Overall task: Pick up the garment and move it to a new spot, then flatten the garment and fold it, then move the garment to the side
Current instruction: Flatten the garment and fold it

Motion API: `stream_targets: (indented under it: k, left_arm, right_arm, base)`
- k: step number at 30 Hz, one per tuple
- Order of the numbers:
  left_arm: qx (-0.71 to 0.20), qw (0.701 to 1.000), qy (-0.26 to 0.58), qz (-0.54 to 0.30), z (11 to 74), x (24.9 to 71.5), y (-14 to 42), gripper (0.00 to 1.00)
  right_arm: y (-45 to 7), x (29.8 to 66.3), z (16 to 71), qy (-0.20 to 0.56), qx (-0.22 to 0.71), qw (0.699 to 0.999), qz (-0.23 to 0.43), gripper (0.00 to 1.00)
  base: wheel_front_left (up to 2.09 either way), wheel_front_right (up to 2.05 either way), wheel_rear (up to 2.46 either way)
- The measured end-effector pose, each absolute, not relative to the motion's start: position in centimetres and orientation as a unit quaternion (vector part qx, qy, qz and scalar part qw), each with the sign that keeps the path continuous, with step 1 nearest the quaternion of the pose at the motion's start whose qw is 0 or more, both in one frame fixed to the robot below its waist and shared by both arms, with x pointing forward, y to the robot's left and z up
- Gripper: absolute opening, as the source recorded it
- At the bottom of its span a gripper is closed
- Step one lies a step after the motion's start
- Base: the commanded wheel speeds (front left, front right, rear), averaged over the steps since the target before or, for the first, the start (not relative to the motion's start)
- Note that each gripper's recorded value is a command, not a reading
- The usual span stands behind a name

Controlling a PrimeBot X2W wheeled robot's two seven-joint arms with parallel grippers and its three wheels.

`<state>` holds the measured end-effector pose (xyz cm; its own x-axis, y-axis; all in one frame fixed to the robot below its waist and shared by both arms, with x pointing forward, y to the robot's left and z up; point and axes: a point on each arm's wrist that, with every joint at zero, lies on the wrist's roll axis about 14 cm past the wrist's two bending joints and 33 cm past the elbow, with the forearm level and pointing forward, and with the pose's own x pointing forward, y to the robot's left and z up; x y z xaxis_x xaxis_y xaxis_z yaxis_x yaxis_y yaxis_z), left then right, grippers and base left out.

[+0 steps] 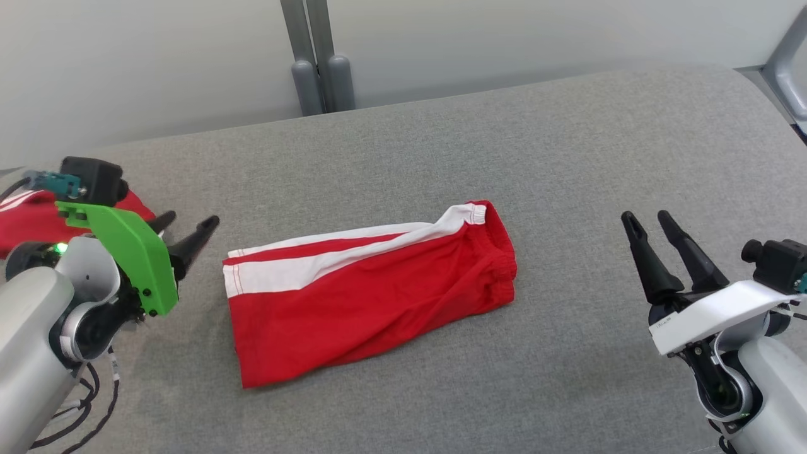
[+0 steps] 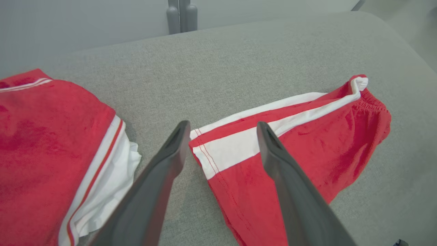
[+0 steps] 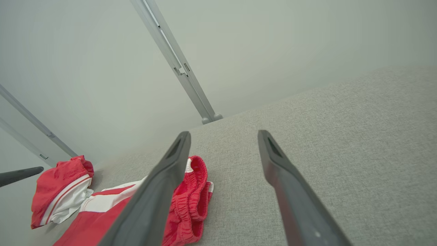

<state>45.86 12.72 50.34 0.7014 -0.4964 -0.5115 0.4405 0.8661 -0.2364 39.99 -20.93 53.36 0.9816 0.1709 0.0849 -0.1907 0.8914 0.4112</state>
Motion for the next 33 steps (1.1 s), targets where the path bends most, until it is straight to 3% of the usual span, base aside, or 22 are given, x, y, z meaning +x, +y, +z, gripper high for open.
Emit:
stream_targets:
  k: [5,10,19,33]
  left_arm:
    - [-0.053,0.968,0.144,-0.2,54.3,45.9,14.4,1.0]
    - [-0.082,0.988,0.04,-0.125,56.6,44.2,17.2,1.0]
    - [-0.093,0.994,-0.036,-0.043,57.2,40.6,19.3,1.0]
    - [-0.107,0.993,-0.044,0.01,52.9,36.2,19.8,1.0]
  right_arm:
    - [-20.8,40.0,54.3,-0.054,0.191,0.976,0.086,1.0]
    - [-20.5,40.1,55.2,-0.08,0.175,0.978,0.078,1.0]
    - [-19.0,40.0,55.4,-0.097,0.135,0.983,0.078,1.0]
    - [-18.0,38.2,51.6,-0.046,0.088,0.992,0.076,1.0]
  base:
    - [0.0,0.0,0.0]
    - [0.0,0.0,0.0]
    - [0.0,0.0,0.0]
    - [0.0,0.0,0.0]
